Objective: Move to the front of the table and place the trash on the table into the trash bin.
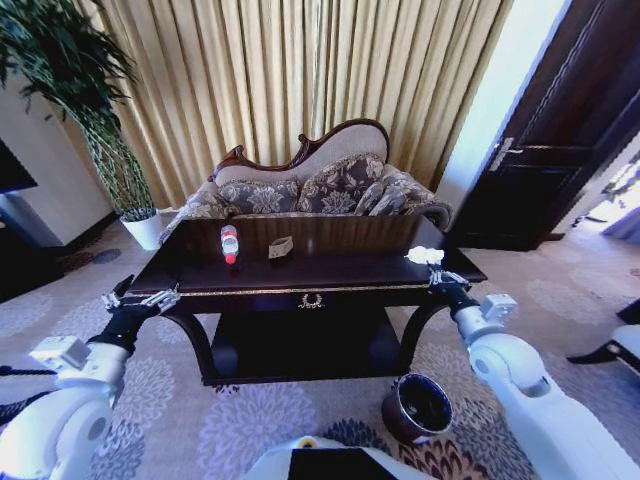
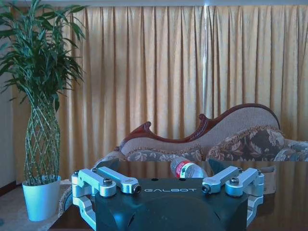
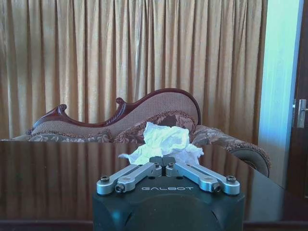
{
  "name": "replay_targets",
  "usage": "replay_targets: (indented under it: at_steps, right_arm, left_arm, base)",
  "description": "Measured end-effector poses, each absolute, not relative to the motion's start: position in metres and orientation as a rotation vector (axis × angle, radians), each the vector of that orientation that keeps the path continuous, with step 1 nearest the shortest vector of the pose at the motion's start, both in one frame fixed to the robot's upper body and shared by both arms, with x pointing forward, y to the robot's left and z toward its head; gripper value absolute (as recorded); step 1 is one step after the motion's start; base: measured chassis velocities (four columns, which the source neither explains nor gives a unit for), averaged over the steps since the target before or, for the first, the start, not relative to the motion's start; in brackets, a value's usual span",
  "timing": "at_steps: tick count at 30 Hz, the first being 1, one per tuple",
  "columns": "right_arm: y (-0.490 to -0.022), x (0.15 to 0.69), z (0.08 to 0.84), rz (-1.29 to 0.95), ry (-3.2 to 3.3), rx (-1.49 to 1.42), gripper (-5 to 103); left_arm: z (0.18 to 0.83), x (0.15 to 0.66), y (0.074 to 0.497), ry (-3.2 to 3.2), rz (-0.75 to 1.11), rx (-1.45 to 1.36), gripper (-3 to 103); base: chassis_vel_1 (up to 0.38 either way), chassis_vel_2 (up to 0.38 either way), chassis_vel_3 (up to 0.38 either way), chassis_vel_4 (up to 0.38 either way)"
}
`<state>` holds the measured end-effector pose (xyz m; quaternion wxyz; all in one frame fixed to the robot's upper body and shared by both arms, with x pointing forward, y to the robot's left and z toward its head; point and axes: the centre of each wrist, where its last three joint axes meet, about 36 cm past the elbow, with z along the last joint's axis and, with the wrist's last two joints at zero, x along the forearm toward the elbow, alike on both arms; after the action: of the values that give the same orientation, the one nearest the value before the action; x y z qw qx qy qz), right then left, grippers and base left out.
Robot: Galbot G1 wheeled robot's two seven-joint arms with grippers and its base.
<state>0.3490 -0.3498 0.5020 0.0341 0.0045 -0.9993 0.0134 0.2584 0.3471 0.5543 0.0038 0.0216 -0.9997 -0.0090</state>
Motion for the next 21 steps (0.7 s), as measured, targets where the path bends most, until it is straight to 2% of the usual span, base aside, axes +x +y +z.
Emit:
replay_targets:
  at_steps: [21]
  right_arm:
    - [-0.348, 0.337, 0.468, -0.01, -3.01, 0.012, 0]
  left_arm:
    - [0.553, 0.256, 0.346, -3.165, -0.018, 0.078, 100]
  base:
    - [0.095, -0.093, -0.099, 0.089]
